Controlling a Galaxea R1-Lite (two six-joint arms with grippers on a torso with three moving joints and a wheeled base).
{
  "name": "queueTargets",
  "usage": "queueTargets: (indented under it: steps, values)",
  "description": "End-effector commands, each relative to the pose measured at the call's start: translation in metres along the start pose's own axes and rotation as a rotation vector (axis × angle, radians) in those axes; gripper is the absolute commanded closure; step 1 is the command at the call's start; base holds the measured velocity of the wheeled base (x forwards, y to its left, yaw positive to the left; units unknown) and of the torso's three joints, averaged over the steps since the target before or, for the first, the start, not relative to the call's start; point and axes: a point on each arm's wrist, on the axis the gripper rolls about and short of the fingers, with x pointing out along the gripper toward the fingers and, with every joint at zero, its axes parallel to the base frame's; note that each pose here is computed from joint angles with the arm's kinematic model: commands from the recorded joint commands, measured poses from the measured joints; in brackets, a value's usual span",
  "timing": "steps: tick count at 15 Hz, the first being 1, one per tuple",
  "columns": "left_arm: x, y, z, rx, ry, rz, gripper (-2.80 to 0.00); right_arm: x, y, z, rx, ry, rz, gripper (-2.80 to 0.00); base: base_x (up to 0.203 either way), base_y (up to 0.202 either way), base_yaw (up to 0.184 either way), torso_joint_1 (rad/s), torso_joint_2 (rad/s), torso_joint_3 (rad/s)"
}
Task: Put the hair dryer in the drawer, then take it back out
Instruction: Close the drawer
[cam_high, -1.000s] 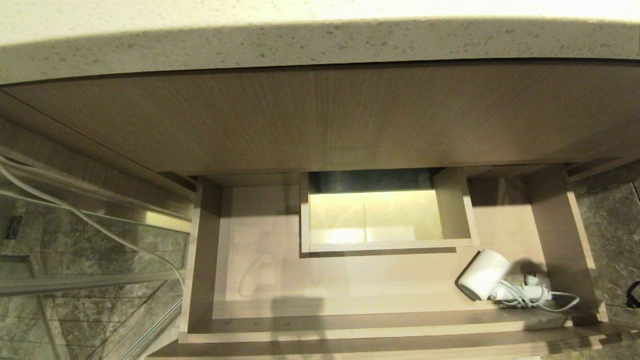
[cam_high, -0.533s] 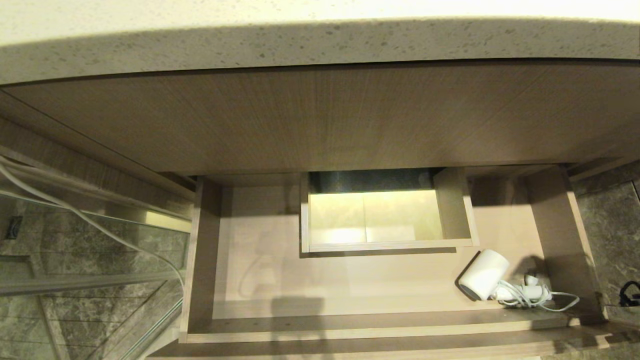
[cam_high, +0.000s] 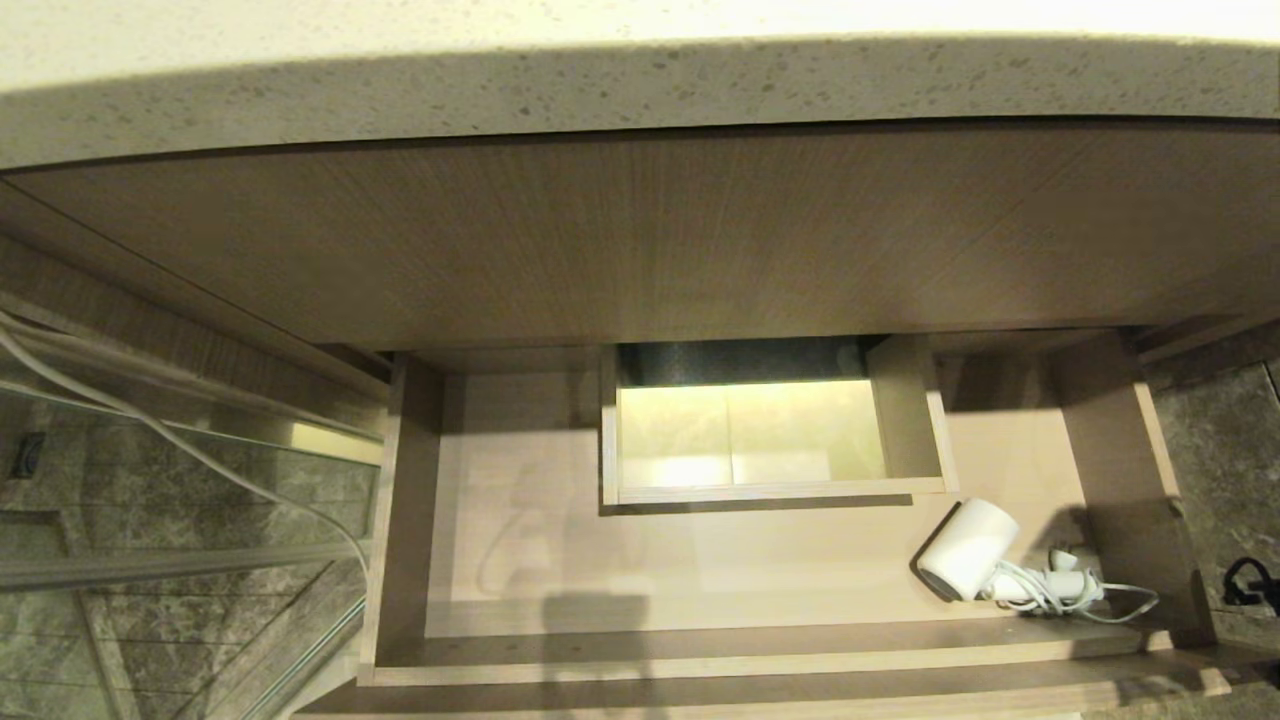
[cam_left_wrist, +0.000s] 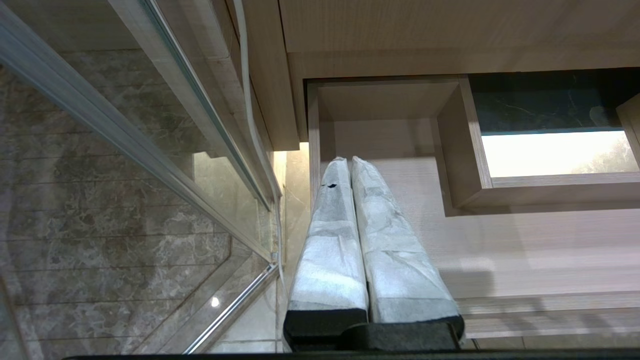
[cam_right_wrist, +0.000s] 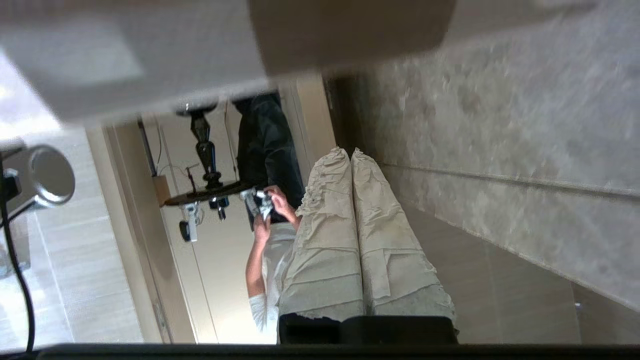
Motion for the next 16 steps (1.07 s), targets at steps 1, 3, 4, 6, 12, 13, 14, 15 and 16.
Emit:
queueTargets:
  steps: [1, 3, 4, 6, 12, 13, 14, 15, 16]
  values:
    - [0.001, 0.0, -0.011, -0.001, 0.038, 0.001, 0.0, 0.006, 0.0, 0.006, -0.004, -0.007, -0.007, 0.0, 0.0, 0.0, 0.0, 0.0, 0.0, 0.0]
    - [0.001, 0.0, -0.011, -0.001, 0.038, 0.001, 0.0, 0.007, 0.001, 0.009, -0.006, -0.029, -0.017, 0.0, 0.0, 0.0, 0.0, 0.0, 0.0, 0.0]
    - [0.001, 0.0, -0.011, -0.001, 0.038, 0.001, 0.0, 0.007, 0.001, 0.01, -0.007, -0.033, -0.017, 0.0, 0.0, 0.0, 0.0, 0.0, 0.0, 0.0]
    - [0.001, 0.0, -0.011, -0.001, 0.038, 0.001, 0.0, 0.009, 0.002, 0.013, -0.006, -0.041, -0.022, 0.0, 0.0, 0.0, 0.0, 0.0, 0.0, 0.0]
    - [0.001, 0.0, -0.011, -0.001, 0.038, 0.001, 0.0, 0.008, 0.002, 0.023, 0.001, -0.103, -0.057, 0.0, 0.0, 0.0, 0.0, 0.0, 0.0, 0.0]
    - [0.001, 0.0, -0.011, -0.001, 0.038, 0.001, 0.0, 0.007, 0.002, 0.025, -0.002, -0.11, -0.06, 0.0, 0.0, 0.0, 0.0, 0.0, 0.0, 0.0]
    - [0.001, 0.0, -0.011, 0.001, 0.038, 0.001, 0.0, 0.005, 0.002, 0.025, -0.004, -0.118, -0.056, 0.0, 0.0, 0.0, 0.0, 0.0, 0.0, 0.0]
    - [0.001, 0.0, -0.011, 0.0, 0.038, 0.001, 0.0, 0.004, 0.002, 0.025, -0.003, -0.129, -0.051, 0.0, 0.0, 0.0, 0.0, 0.0, 0.0, 0.0]
    - [0.001, 0.0, -0.011, 0.0, 0.038, 0.001, 0.0, 0.003, 0.002, 0.025, -0.005, -0.135, -0.046, 0.0, 0.0, 0.0, 0.0, 0.0, 0.0, 0.0]
